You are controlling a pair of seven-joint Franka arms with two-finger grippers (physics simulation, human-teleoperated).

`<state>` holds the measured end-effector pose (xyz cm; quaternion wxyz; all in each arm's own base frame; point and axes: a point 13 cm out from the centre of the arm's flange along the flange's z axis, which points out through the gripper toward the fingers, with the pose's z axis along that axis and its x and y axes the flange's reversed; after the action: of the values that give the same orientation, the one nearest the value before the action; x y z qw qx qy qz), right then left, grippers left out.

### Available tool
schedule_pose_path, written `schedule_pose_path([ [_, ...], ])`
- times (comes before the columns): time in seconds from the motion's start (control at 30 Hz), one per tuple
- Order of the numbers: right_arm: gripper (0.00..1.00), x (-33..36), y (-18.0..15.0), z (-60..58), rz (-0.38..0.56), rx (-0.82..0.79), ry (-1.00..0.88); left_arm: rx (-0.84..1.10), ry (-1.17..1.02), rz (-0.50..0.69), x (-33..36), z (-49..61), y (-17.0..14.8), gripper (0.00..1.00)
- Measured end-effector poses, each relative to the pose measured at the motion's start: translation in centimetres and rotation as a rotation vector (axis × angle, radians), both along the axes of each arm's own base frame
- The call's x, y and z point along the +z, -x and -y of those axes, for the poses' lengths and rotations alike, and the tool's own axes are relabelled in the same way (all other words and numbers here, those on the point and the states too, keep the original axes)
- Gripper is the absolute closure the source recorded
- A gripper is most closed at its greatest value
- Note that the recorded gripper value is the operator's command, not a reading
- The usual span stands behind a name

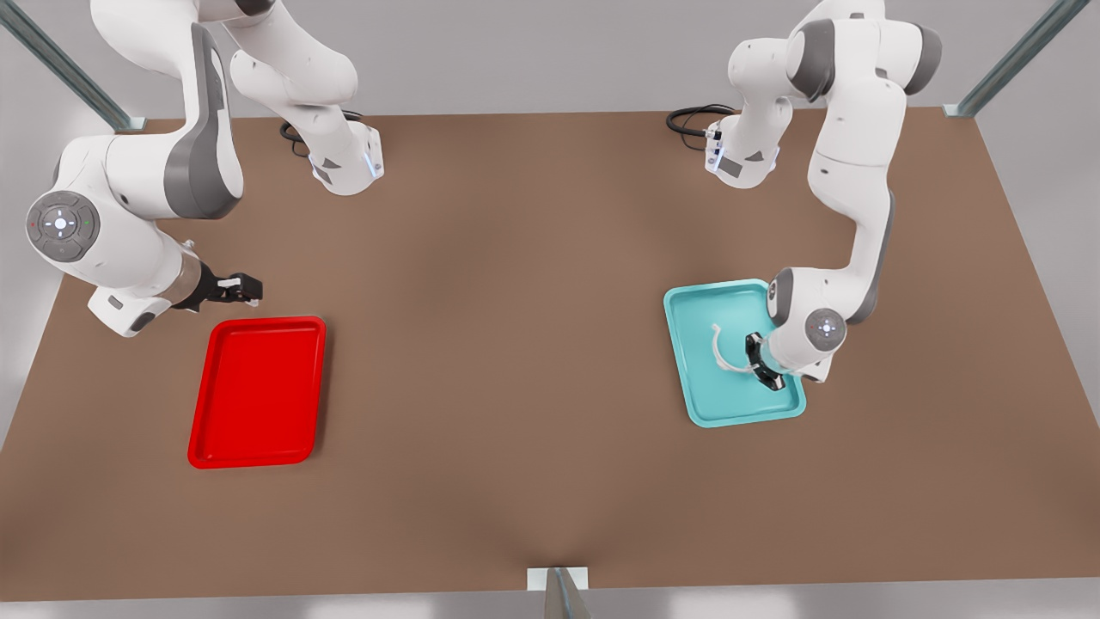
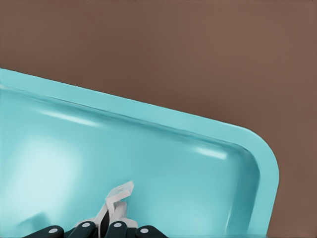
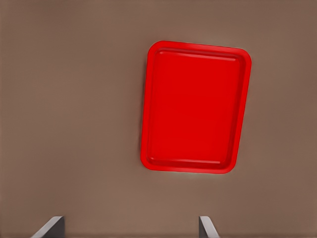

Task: Take the drainage pipe clamp from the left arm, pass it to the right arm, and place it in the plate on the right side

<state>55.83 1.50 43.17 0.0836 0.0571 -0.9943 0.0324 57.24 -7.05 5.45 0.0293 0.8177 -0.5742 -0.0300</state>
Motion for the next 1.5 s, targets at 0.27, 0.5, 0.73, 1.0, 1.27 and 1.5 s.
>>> schedule_pose_path([
  [0.27,0.00,-1.8,-0.9,-0.6,-0.024,0.016,-0.005,-0.161,0.016,0.035,6.3,10.7,0.1,0.79],
  [0.5,0.00,-5.6,-5.2,-10.7,-0.032,0.173,-0.026,-0.228,0.065,0.026,8.3,23.7,-0.7,0.79],
  [0.73,0.00,-10.2,-5.5,-19.3,-0.032,0.242,-0.084,-0.183,0.109,-0.036,9.8,34.8,-0.7,0.79],
  [1.0,0.00,-15.1,0.5,-25.8,-0.014,0.273,-0.192,-0.025,0.142,-0.055,9.2,41.1,-0.2,0.79],
  [1.27,0.00,-18.4,0.8,-32.9,0.122,0.381,-0.231,0.107,0.204,0.059,10.5,44.5,-1.9,0.79],
  [1.5,0.00,-20.6,0.4,-36.4,0.179,0.415,-0.261,0.195,0.252,0.092,11.5,46.9,-2.1,0.79],
])
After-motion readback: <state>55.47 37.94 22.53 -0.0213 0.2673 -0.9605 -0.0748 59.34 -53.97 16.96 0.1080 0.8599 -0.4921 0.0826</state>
